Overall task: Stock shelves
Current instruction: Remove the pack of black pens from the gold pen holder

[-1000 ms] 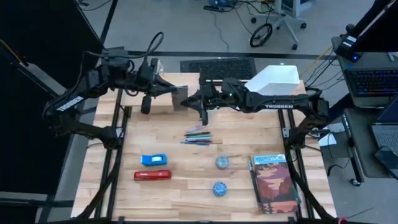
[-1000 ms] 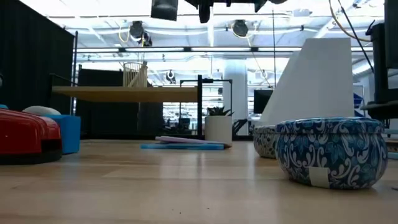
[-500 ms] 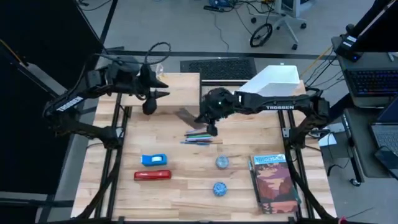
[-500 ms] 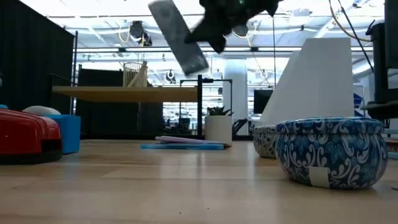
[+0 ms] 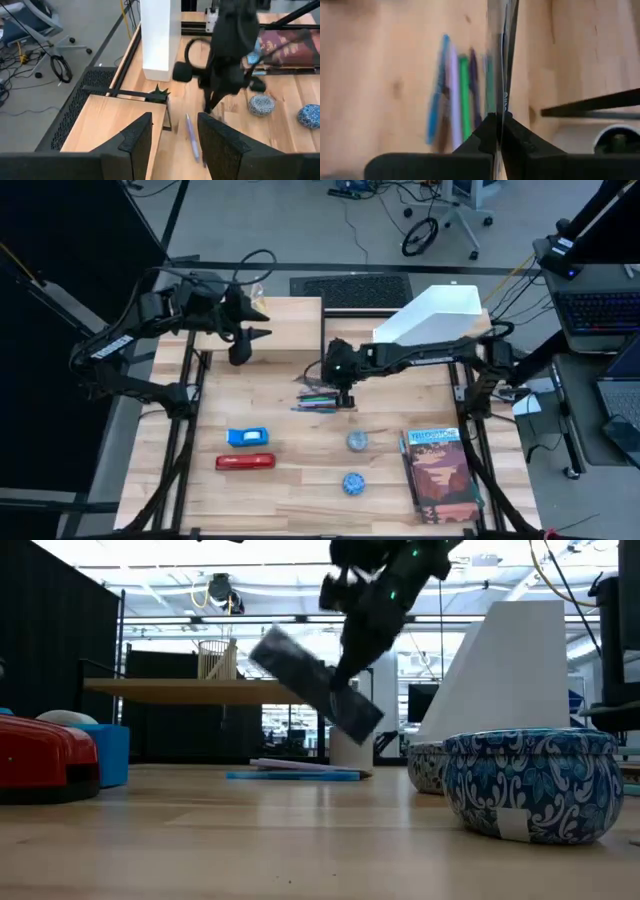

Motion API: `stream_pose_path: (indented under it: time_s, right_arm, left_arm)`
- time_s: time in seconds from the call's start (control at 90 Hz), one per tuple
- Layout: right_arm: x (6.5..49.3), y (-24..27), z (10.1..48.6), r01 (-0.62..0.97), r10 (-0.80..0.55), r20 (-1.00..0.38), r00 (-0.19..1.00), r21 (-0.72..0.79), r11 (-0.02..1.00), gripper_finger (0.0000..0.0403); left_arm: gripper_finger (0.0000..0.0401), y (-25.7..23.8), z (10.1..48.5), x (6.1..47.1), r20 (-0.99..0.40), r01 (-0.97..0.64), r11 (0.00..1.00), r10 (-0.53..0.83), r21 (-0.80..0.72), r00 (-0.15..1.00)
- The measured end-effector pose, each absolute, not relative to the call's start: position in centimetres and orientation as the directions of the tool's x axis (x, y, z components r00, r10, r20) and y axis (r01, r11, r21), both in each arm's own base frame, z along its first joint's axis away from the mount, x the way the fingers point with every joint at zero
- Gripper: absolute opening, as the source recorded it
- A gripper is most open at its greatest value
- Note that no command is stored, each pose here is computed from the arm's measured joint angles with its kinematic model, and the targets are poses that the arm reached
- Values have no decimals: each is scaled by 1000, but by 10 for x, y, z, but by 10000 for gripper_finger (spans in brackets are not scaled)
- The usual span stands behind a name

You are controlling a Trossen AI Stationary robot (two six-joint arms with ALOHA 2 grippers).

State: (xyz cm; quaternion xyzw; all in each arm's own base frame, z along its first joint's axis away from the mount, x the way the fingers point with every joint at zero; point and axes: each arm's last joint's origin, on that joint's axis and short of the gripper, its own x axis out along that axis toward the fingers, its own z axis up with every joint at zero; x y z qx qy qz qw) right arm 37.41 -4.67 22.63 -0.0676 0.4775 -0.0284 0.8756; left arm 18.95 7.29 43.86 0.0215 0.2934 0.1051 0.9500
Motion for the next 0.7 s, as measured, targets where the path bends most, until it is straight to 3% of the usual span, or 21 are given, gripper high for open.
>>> stream_pose_path:
  time_s: [0.222, 0.411, 0.533, 0.7]
  right_arm:
    - [384, -50, 192, -18, -147, -876, 458, -175, 984, 0]
    - [396, -52, 180, 37, -190, -847, 497, -198, 979, 10]
    - [397, -51, 180, 55, -186, -844, 504, -183, 982, 51]
    - [394, -48, 180, 80, -138, -863, 486, -114, 990, 139]
  left_arm:
    - [144, 72, 436, 188, -584, -184, 978, 204, 95, 785]
    - [144, 72, 435, 187, -591, -182, 979, 202, 95, 781]
    - [144, 72, 435, 187, -591, -182, 979, 202, 95, 781]
    - [144, 72, 435, 187, -591, -180, 979, 202, 97, 781]
